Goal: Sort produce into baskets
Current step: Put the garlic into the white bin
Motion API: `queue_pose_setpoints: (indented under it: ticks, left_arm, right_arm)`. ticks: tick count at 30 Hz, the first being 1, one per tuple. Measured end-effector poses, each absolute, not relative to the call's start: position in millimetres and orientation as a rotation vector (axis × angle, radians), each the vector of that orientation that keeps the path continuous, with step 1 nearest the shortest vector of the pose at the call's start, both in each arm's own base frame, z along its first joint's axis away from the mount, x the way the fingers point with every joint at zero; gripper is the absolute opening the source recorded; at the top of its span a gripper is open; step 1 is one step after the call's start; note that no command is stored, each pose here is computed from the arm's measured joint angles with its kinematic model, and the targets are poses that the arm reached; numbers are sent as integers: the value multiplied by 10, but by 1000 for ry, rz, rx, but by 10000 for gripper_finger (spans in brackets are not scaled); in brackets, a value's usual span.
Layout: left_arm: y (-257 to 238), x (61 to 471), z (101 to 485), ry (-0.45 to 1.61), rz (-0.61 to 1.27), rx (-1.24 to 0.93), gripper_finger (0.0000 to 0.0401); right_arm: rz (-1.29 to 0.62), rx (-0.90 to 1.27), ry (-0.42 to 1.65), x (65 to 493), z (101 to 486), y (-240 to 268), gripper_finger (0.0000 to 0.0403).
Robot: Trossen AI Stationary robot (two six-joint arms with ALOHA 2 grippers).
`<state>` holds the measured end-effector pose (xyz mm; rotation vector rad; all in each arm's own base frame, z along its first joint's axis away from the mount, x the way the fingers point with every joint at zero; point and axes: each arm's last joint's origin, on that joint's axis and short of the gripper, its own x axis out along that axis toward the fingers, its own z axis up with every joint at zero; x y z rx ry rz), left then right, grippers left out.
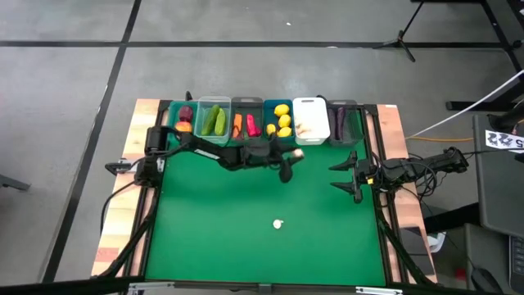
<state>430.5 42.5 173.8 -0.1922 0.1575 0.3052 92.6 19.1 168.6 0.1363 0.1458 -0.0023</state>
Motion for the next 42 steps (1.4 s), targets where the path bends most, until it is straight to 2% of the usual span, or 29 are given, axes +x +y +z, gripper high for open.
queue_pose_setpoints:
  ticks: [10, 19, 27, 35, 42]
  left_arm:
    - [923, 4487, 2285, 5, 406, -101, 182]
    - [1490, 4440, 2524, -85, 526, -136, 182]
    - [1780, 4613, 2372, -79, 573, -172, 182]
    - [2025, 4894, 2000, -22, 608, -245, 182]
    - [2160, 4981, 1704, 48, 642, -332, 182]
  right_arm:
    - [-2, 136, 145, 926, 1686, 191, 269]
    - [-2, 136, 145, 926, 1686, 191, 269]
    - [-27, 135, 141, 926, 1688, 184, 269]
    - [-28, 134, 141, 926, 1688, 184, 269]
    - [-28, 134, 141, 926, 1687, 184, 269]
